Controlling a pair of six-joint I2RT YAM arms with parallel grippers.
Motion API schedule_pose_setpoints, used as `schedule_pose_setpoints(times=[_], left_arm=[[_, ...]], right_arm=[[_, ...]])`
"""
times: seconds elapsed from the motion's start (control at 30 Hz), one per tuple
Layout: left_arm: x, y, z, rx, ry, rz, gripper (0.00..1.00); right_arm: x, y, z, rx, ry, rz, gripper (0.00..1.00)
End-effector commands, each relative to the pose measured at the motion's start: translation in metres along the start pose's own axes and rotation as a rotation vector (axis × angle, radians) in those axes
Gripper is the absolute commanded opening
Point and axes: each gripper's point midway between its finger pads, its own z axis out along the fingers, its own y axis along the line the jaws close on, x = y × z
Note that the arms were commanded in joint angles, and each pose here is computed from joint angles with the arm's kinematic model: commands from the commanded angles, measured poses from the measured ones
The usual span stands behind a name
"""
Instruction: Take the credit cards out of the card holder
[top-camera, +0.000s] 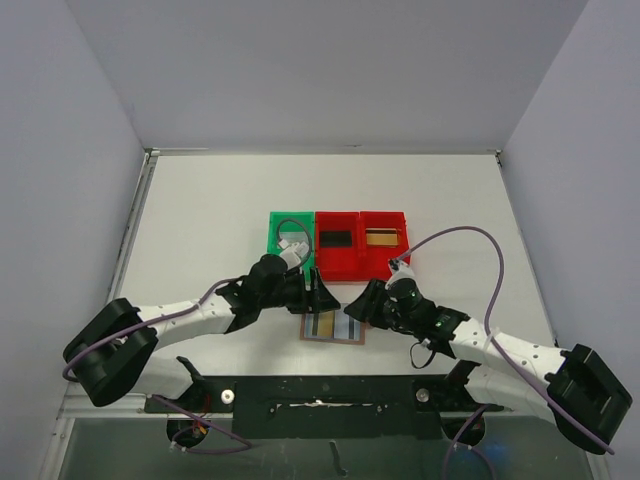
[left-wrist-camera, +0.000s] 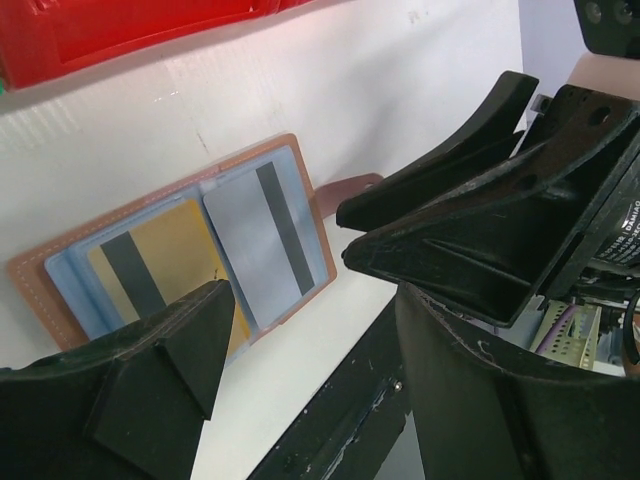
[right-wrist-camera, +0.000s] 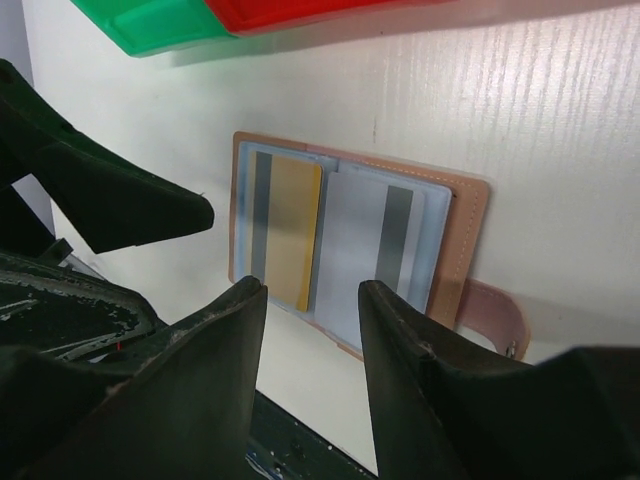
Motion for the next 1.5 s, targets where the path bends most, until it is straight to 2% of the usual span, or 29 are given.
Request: schedule_pose_setpoints(times=[0.0, 0.37, 0.6, 0.9, 1.1, 1.27, 1.47], left_arm=[[-0.013, -0.013, -0.006, 0.033, -0.054, 0.026, 0.64], [-0.005, -0.009, 0.002, 0.016, -0.043, -0.084, 0.61], [0.005, -0.01, 0.015, 0.033, -0.004, -0.099, 0.54], [0.03, 0.015, 0.025, -0.042, 0.045, -0.143, 0.49], [0.038, 0.026, 0.032, -0.076, 0.064, -0.178, 0.42], [0.044, 0.041, 0.028, -0.126, 0.046, -0.215, 0.41], [0.041, 0.036, 0.026, -0.085, 0.024, -0.236, 0.41]], right_arm=[[-0.012, 0.013, 0.002, -0.012, -0.026, -0.006, 0.43], [0.007, -0.015, 0.009, 0.093, 0.057, 0.022, 0.39], [0.02, -0.038, 0.011, 0.165, 0.104, 0.045, 0.3], [0.039, -0.061, 0.014, 0.201, 0.14, 0.106, 0.21], [0.044, -0.063, 0.018, 0.195, 0.157, 0.12, 0.19], [0.044, -0.06, 0.02, 0.193, 0.165, 0.121, 0.16], [0.044, -0.05, 0.021, 0.153, 0.184, 0.111, 0.15]])
